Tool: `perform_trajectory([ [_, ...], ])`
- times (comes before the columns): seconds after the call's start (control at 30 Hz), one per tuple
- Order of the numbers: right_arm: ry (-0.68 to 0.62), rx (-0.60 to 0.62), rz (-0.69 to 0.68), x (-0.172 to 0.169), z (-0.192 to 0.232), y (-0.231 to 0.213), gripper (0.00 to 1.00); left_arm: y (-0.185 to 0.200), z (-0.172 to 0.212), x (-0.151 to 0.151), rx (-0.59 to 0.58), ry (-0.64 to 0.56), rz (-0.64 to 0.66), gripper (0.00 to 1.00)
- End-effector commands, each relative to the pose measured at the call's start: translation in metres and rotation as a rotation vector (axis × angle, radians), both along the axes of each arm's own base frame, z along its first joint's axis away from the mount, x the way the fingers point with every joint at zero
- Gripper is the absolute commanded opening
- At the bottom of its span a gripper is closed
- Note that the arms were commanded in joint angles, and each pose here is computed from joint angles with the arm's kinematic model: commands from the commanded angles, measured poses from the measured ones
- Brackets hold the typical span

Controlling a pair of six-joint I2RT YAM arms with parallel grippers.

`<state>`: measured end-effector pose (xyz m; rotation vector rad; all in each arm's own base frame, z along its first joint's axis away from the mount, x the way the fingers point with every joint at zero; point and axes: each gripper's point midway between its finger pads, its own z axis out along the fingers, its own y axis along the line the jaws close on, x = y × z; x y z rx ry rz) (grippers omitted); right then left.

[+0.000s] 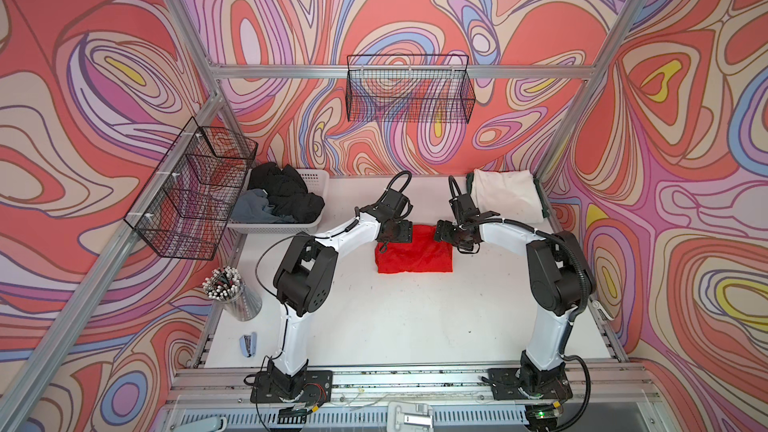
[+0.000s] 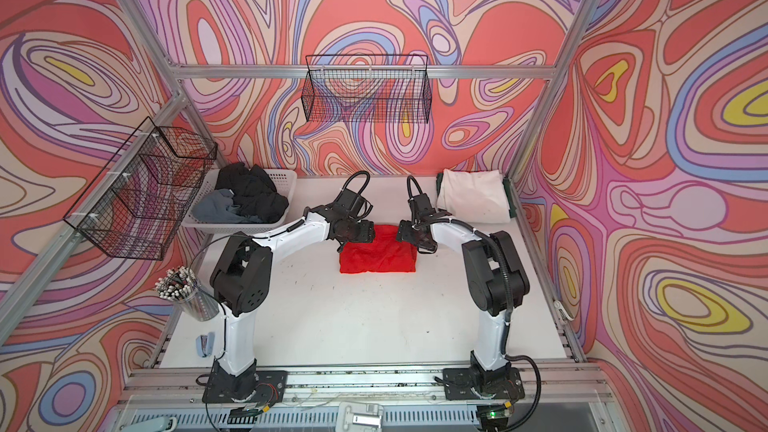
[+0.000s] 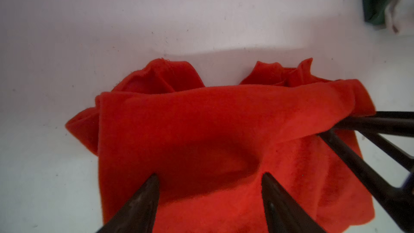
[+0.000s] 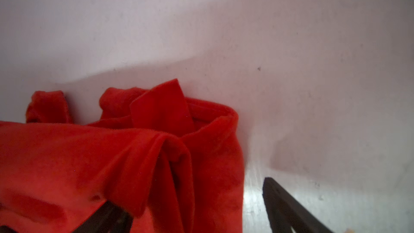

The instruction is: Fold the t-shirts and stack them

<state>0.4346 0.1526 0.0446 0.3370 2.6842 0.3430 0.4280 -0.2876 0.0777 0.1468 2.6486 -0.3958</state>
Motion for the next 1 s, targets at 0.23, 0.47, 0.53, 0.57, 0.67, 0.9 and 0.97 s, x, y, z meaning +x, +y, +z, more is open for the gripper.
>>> perform_trajectory([
  [0.23, -0.012, -0.021, -0.046, 0.021, -0.008, -0.016, 0.88, 0.018, -0.008, 0.016, 0.141, -0.011, 0.013, 0.72],
  [0.47, 0.017, 0.019, -0.103, 0.023, -0.019, -0.035, 0.86, 0.038, -0.030, 0.026, 0.160, 0.029, 0.071, 0.72],
  [0.53, 0.022, 0.020, -0.101, 0.025, -0.020, -0.036, 0.86, 0.044, -0.035, 0.029, 0.163, 0.039, 0.084, 0.72],
  [0.57, 0.027, 0.017, -0.099, 0.025, -0.022, -0.036, 0.86, 0.046, -0.035, 0.031, 0.164, 0.039, 0.088, 0.72],
  [0.67, 0.047, 0.014, -0.096, 0.024, -0.029, -0.036, 0.86, 0.051, -0.041, 0.037, 0.172, 0.032, 0.099, 0.73],
  [0.9, 0.052, 0.100, -0.091, 0.024, -0.031, -0.025, 0.76, 0.051, -0.050, 0.042, 0.140, 0.061, 0.120, 0.73],
  [0.97, 0.060, 0.116, -0.095, 0.022, -0.034, -0.024, 0.75, 0.053, -0.047, 0.041, 0.138, 0.050, 0.124, 0.73],
])
